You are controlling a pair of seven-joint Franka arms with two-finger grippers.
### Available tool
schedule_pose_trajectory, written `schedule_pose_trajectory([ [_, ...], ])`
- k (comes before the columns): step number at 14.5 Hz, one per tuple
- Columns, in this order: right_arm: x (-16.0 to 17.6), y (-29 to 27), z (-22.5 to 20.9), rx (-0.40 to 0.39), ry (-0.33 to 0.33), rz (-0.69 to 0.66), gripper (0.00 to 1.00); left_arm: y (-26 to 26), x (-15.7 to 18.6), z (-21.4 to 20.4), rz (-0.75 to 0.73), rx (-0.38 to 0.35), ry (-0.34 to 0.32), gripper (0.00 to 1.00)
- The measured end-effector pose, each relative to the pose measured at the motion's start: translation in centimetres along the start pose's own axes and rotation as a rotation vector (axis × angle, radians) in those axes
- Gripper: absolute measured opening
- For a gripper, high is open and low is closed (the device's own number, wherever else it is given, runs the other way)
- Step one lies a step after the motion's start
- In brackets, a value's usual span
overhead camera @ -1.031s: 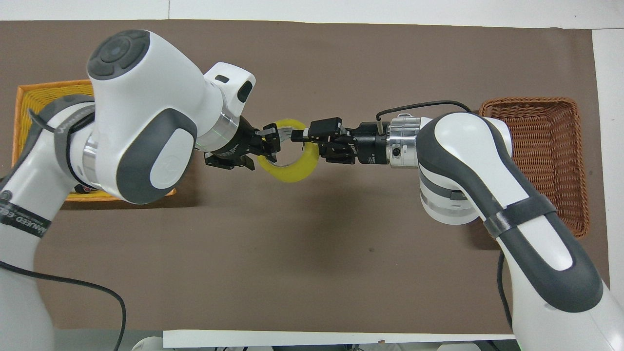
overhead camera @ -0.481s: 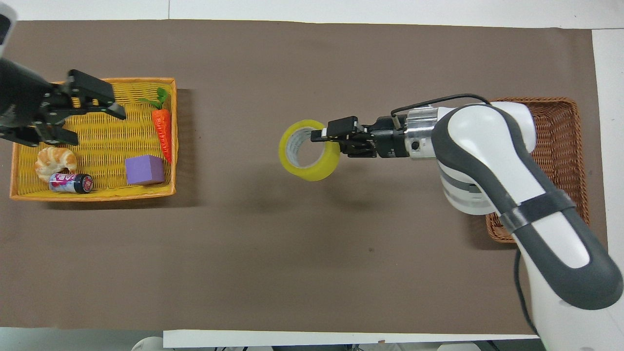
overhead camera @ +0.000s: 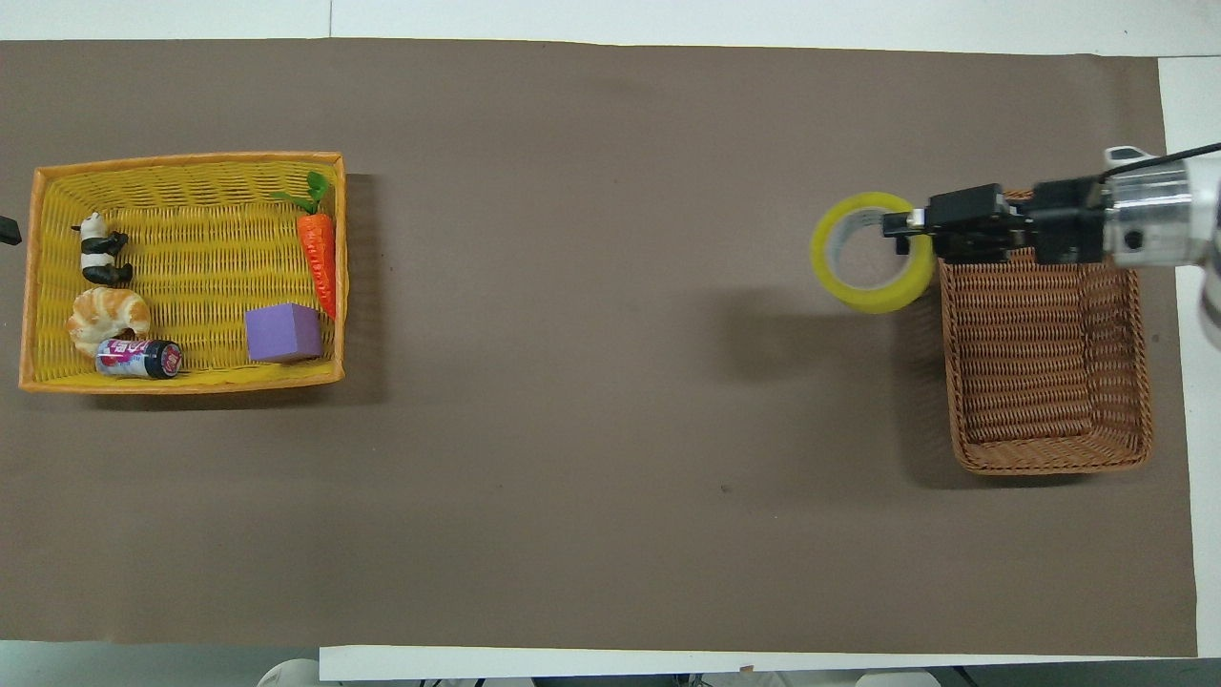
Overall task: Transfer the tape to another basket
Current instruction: 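Carry the tape with the right gripper into the brown basket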
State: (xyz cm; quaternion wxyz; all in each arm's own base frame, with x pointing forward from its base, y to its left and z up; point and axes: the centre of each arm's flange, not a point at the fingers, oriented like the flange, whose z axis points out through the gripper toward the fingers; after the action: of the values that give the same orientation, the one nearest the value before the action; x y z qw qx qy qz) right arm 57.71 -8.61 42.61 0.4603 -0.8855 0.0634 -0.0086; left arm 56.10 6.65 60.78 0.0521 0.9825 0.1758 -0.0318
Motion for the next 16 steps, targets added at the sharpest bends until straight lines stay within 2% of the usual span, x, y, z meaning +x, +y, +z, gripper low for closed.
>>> schedule_pose_trajectory([
  [3, -1.8, 7.5, -7.0, -0.022, 0.000, -0.065, 0.53, -2.1, 0.4, -0.1, -0.038, -0.002, 0.001, 1.00],
  [6, -2.7, 14.4, -10.8, -0.037, -0.023, -0.071, 0.53, -2.0, 0.6, -0.2, -0.026, 0.020, 0.024, 1.00],
  [11, -3.4, 20.7, -9.6, -0.006, -0.062, -0.084, 0.53, -0.3, 0.4, 1.4, 0.075, 0.098, 0.011, 1.00],
  [16, -3.1, 21.9, -8.2, -0.046, -0.071, -0.113, 0.53, 2.5, 0.9, 4.2, 0.190, 0.133, -0.024, 1.00],
])
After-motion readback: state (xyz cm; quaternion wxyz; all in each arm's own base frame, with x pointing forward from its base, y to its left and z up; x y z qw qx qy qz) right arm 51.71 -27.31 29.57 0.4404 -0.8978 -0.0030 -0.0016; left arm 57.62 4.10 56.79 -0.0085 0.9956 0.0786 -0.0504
